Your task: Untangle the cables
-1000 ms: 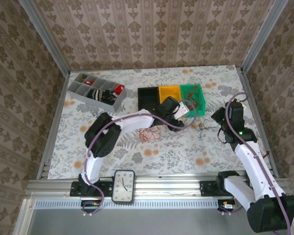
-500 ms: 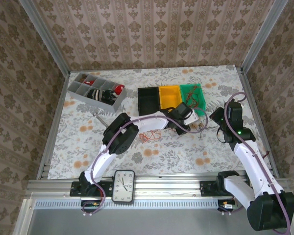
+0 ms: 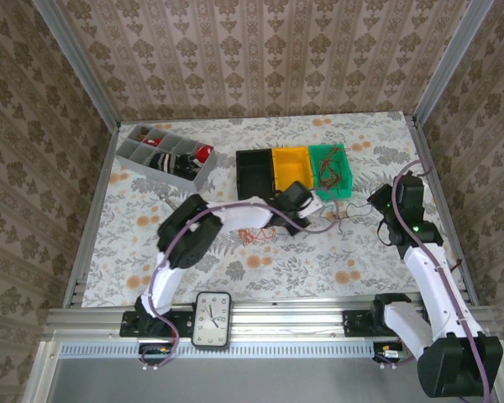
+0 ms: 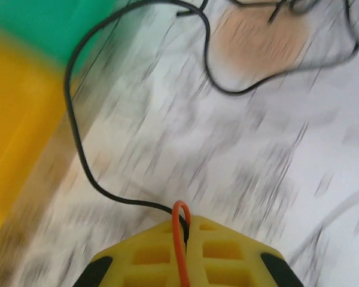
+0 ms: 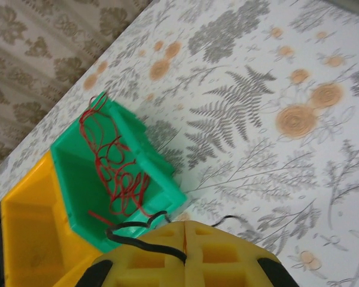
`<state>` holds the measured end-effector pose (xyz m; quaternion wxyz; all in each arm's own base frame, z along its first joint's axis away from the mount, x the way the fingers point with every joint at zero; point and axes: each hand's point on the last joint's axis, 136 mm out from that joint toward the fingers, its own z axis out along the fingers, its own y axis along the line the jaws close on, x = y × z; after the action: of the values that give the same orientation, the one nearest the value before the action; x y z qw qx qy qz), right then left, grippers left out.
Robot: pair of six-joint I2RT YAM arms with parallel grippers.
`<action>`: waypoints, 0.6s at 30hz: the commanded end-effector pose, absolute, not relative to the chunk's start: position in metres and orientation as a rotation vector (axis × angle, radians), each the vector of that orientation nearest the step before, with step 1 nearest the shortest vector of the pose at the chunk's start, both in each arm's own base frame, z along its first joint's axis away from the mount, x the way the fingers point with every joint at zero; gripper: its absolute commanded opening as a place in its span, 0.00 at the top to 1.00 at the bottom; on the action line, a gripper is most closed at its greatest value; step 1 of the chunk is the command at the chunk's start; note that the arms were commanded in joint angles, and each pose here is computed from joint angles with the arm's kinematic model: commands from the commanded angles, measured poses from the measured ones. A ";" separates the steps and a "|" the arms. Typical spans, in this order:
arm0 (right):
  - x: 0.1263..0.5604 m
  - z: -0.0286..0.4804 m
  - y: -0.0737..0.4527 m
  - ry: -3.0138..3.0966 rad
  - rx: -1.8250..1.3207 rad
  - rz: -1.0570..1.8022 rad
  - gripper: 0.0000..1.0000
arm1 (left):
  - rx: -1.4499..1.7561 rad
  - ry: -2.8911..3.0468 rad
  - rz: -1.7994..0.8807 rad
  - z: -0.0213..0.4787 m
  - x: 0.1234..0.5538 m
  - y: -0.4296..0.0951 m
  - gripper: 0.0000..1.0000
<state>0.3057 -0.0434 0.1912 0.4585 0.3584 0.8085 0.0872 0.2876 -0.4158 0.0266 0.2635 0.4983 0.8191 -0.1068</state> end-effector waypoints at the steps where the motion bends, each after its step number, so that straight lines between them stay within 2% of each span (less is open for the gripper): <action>1: 0.297 0.199 -0.065 1.974 0.907 0.128 0.98 | 1.165 2.304 -0.245 0.045 0.290 -0.360 1.00; 5: 0.288 0.198 -0.090 1.951 0.971 0.036 0.98 | 1.065 2.390 -0.251 0.042 0.268 -0.311 1.00; 11: 0.279 0.208 -0.116 1.911 1.017 -0.058 0.98 | 0.794 2.509 -0.260 0.030 0.272 -0.259 1.00; 14: 0.284 0.217 -0.111 1.906 0.978 -0.021 0.98 | 0.794 2.495 -0.283 0.028 0.273 -0.260 1.00; 18: 0.300 0.250 -0.077 1.906 0.806 0.085 0.97 | 0.810 2.475 -0.330 0.031 0.279 -0.272 1.00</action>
<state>0.2909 -0.0983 0.2117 0.4726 0.3906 0.7899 0.0107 0.2731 -0.2581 0.0237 0.2435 0.3065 0.9152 -0.0962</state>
